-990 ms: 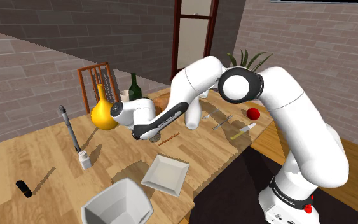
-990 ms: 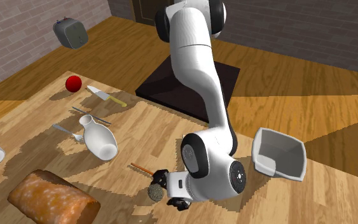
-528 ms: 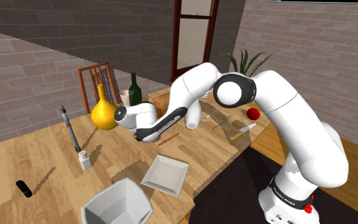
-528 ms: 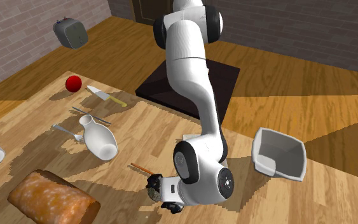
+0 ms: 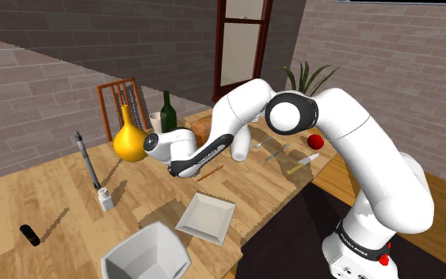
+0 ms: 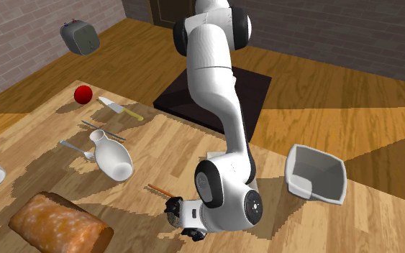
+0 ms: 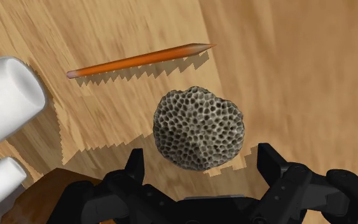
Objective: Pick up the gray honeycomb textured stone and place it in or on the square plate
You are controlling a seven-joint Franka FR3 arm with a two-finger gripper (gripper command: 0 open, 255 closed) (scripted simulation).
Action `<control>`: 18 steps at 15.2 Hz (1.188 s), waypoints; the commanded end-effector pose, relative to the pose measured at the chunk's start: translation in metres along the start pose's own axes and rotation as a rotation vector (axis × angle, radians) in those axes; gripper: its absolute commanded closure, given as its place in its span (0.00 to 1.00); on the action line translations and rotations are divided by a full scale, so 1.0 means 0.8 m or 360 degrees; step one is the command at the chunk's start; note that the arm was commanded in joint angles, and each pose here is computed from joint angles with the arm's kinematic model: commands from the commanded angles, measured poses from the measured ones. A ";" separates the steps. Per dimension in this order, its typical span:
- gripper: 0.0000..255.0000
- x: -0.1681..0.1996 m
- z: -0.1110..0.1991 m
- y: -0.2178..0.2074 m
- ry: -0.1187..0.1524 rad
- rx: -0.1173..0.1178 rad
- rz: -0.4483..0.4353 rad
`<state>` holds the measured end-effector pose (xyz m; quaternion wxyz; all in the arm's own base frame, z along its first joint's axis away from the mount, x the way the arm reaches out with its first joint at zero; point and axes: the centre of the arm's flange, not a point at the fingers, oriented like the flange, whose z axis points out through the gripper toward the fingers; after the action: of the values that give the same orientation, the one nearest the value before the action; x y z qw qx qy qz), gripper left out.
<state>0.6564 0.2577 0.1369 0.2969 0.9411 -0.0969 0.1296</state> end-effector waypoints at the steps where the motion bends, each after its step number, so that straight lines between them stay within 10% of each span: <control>1: 1.00 0.000 0.000 0.000 0.0000 0.0000 0.0000; 18: 1.00 0.016 -0.042 0.028 0.0000 0.0000 0.0000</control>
<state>0.6563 0.2567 0.1735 0.2968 0.9411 -0.0970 0.1298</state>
